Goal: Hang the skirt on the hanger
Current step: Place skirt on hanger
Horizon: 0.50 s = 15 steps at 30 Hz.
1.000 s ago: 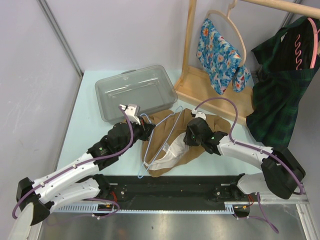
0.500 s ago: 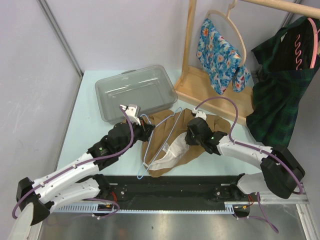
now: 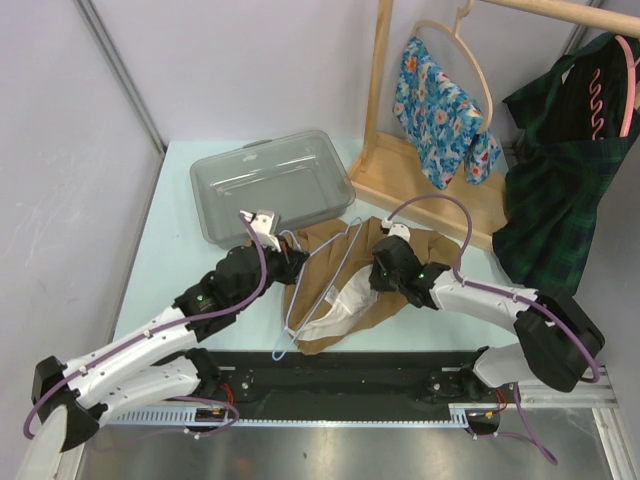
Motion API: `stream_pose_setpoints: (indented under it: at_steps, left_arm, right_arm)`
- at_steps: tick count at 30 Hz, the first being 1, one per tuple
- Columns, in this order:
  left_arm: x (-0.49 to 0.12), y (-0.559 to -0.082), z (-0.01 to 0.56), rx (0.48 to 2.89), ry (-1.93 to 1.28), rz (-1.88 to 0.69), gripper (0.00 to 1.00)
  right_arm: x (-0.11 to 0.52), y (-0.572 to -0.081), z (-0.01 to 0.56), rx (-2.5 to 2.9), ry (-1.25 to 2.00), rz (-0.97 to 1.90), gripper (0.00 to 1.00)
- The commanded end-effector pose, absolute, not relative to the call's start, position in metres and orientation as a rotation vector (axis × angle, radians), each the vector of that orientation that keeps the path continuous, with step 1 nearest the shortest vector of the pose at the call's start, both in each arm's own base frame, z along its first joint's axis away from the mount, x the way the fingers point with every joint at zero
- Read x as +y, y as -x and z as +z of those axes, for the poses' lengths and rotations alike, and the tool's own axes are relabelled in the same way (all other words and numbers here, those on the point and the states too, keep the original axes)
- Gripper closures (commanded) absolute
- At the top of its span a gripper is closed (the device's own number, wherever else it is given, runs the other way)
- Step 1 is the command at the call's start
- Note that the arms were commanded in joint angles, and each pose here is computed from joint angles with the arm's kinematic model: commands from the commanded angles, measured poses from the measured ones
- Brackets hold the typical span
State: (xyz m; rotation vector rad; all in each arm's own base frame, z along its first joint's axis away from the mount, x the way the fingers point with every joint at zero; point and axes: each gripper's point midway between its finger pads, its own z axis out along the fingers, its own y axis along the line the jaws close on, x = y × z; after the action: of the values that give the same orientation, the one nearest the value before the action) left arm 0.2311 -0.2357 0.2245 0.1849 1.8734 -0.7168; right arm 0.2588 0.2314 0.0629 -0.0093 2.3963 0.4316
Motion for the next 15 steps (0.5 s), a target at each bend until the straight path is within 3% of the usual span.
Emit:
stream_pose_setpoints:
  at_steps: [1, 15]
  left_arm:
    - [-0.238, -0.230, 0.260, 1.788, -0.163, -0.773, 1.00]
    - [-0.260, -0.198, 0.276, 1.654, -0.428, -0.940, 1.00]
  right_arm:
    - [0.233, -0.267, 0.090, 2.320, -0.029, 0.455, 1.00]
    - [0.168, -0.252, 0.128, 2.304, -0.145, 0.384, 1.00]
